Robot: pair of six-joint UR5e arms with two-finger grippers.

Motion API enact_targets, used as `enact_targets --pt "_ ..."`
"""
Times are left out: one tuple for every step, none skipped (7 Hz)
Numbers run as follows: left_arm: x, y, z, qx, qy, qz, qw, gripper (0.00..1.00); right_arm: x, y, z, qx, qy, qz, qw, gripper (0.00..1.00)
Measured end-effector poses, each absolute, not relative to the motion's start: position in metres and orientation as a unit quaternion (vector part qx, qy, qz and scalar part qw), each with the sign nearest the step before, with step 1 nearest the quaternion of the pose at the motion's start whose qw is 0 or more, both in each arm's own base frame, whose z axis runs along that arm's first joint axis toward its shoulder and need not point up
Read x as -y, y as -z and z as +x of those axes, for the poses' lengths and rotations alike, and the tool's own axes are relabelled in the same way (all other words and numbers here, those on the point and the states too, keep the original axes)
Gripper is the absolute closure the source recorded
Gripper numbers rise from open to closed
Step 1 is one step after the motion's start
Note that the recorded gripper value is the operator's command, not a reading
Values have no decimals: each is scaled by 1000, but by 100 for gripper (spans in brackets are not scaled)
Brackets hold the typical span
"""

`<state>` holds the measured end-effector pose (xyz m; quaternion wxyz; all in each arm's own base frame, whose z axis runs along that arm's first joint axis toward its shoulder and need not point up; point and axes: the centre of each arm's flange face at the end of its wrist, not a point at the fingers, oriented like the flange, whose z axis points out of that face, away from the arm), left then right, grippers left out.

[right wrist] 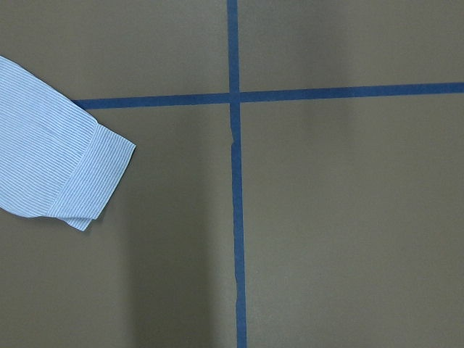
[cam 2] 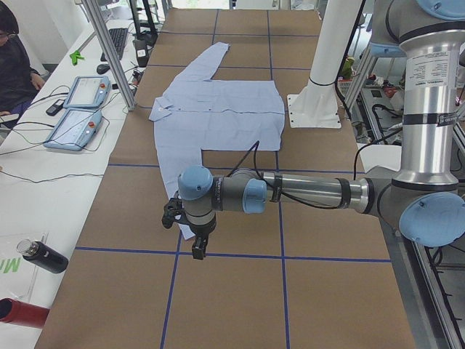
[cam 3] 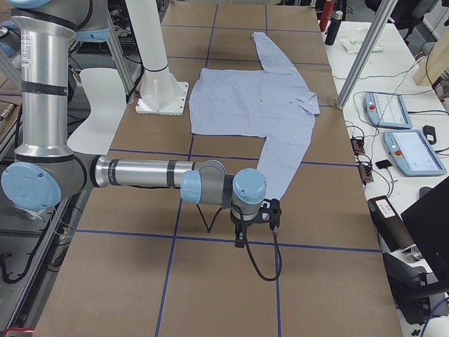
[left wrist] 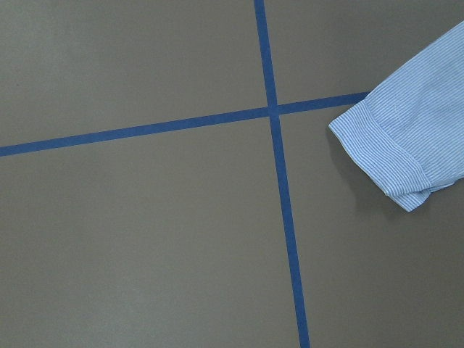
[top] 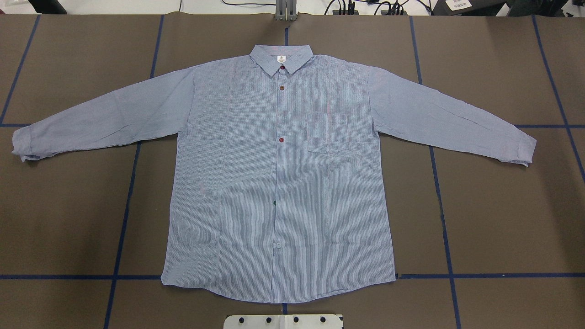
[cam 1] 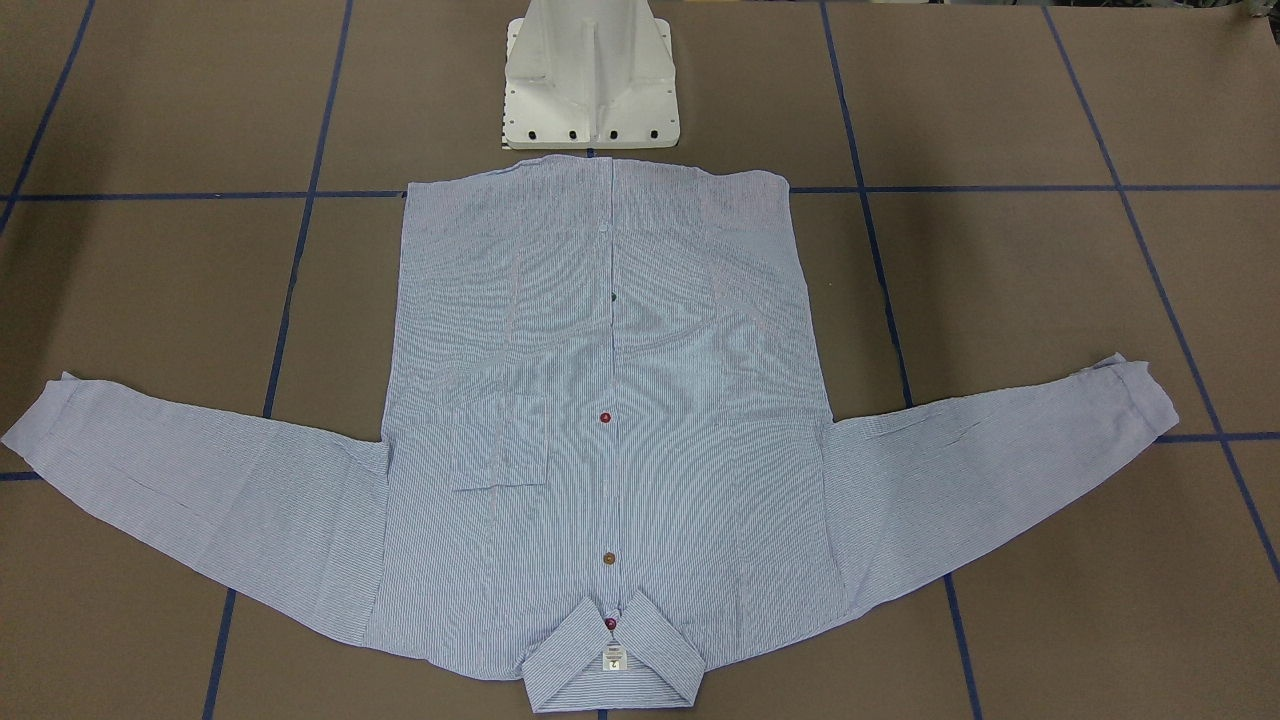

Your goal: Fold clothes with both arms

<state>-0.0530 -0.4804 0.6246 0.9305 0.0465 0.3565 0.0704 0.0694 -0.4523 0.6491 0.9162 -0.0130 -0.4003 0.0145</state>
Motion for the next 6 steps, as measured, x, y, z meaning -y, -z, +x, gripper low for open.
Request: enact_targets --pt "492 -611 -53 -355 -77 65 929 0 457 -644 69 402 -11 -6 916 0" --pt "508 -594 -52 -355 -84 85 927 0 461 -638 67 406 -3 8 914 0" --pt "525 -576 -50 -354 -91 103 925 0 470 -625 63 423 6 33 906 0" --pt "537 -560 -48 -353 -100 122 922 0 483 -616 56 453 9 48 890 0" --pt "542 -554 -47 -352 -105 133 920 0 488 -628 46 473 11 47 880 0" --pt "546 -549 -46 -351 -109 145 919 0 493 -637 29 478 13 46 877 0"
